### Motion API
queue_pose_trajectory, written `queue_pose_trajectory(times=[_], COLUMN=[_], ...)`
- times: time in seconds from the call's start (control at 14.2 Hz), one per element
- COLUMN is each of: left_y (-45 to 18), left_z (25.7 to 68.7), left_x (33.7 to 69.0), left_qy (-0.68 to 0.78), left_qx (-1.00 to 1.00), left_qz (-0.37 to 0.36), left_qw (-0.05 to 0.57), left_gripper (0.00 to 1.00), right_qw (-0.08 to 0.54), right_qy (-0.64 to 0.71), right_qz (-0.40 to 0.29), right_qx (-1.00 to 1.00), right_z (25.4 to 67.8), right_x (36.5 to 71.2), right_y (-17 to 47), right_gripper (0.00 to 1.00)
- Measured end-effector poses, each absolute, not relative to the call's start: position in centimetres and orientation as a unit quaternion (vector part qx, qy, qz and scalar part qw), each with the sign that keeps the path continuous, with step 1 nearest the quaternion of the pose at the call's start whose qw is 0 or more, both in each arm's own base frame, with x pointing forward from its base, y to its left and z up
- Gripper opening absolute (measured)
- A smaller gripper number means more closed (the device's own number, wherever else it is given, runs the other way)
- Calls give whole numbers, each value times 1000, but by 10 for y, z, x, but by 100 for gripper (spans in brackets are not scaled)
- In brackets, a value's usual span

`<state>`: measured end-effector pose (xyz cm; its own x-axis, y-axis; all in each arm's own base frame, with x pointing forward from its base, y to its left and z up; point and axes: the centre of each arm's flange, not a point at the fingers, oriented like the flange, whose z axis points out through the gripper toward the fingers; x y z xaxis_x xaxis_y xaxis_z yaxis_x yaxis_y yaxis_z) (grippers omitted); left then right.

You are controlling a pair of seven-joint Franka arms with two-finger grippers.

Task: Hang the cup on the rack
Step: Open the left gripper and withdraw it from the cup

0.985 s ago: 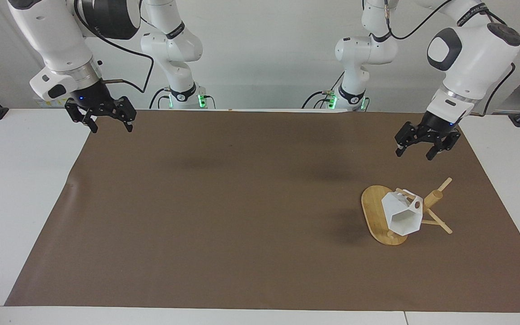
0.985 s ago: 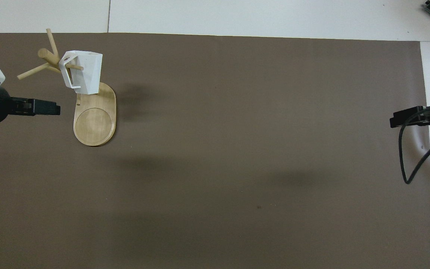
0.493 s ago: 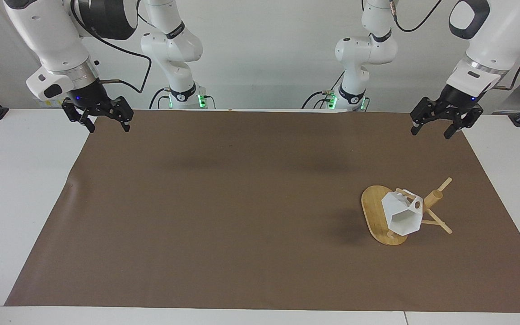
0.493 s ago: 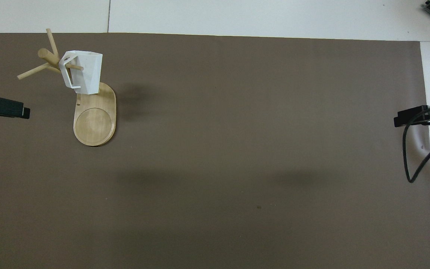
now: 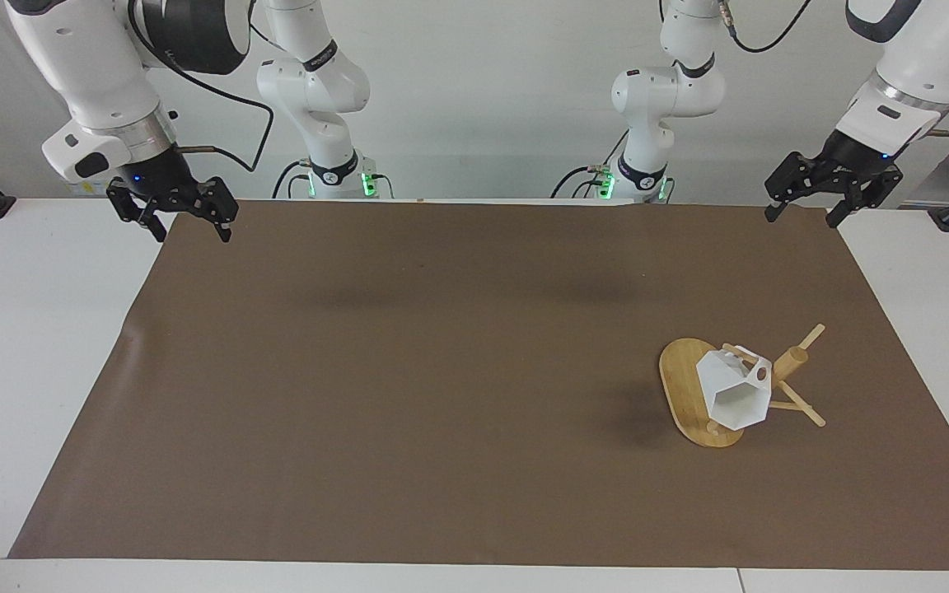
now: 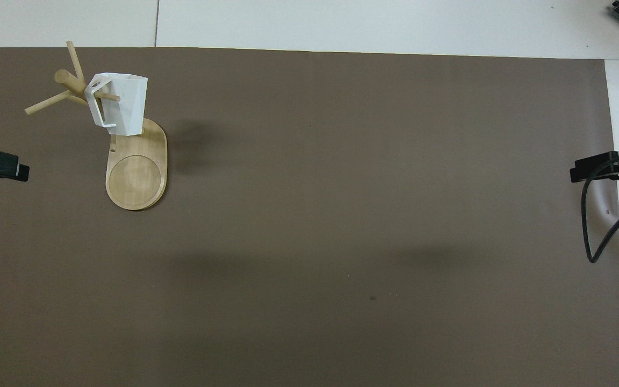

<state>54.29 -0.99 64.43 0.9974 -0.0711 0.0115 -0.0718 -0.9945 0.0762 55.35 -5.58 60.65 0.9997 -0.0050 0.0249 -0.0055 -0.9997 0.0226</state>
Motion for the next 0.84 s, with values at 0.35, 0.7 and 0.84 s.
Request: queue_pose_trajectory(times=[0.35, 0.7, 0.84], left_y=[-9, -8, -8], left_z=[644, 644, 644], left_x=[543, 543, 543], left_qy=[-33, -30, -29], left_qx=[999, 999, 999], left_qz=[4, 4, 4], left_qw=[15, 15, 14], left_gripper=[100, 100, 100], right_qw=[11, 11, 11], right_qy=[-5, -5, -5], right_qz=[12, 12, 12], right_qx=[1000, 1000, 1000], right_z=[606, 606, 606], right_x=[553, 553, 553], right_y=[-59, -59, -59], right_gripper=[100, 100, 100])
